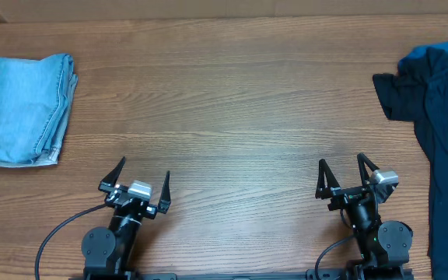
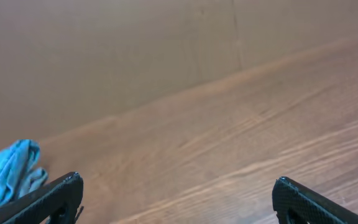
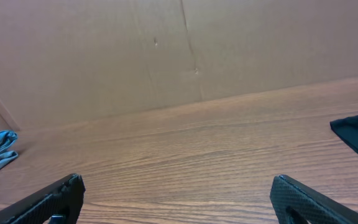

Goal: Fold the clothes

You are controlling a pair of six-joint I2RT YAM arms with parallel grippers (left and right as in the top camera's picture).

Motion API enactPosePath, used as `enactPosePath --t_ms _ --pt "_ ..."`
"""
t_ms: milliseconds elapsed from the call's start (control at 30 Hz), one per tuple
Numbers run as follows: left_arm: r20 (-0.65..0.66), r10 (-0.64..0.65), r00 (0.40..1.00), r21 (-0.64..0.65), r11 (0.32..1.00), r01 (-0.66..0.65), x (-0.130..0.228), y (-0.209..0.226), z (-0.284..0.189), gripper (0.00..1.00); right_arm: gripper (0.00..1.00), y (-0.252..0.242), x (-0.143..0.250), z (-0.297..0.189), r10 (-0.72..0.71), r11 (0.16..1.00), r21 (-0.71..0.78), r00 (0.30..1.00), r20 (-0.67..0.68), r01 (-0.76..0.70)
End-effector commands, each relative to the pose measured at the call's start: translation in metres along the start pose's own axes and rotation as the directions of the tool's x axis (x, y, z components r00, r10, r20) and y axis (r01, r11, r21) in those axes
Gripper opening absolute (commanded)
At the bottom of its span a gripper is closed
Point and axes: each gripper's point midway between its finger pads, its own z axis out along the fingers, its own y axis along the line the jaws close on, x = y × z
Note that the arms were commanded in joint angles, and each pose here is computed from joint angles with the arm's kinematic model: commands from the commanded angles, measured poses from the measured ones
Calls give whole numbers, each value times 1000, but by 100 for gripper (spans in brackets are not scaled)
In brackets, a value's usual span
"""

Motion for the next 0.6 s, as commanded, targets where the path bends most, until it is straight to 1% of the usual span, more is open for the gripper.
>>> enactPosePath --t_ms 0,167,200,233,300,367,467,567 --pt "11 -15 1000 3 1000 15 -2 0 -1 100 100 -1 1 0 4 1000 3 1000 7 -4" --pt "13 -14 1000 2 1000 14 -2 0 -1 100 100 -1 1 0 4 1000 3 1000 7 -4" --pt "18 -40 999 -6 999 40 -3 2 -1 100 100 -1 1 0 4 1000 3 1000 7 -4" --pt "32 -103 994 -44 994 104 -6 9 -1 100 100 -1 1 0 4 1000 3 1000 7 -4" --pt "57 -169 984 -101 979 174 -10 20 -2 100 100 -1 1 0 4 1000 3 1000 7 -4" --pt "76 -247 966 -171 951 257 -9 33 -4 100 100 -1 1 0 4 1000 3 1000 7 -4" --pt "85 -306 948 -228 920 317 -5 43 -6 100 100 -1 1 0 4 1000 3 1000 7 -4" --pt "76 -308 948 -232 920 317 -3 43 -6 100 100 -1 1 0 4 1000 3 1000 7 -4"
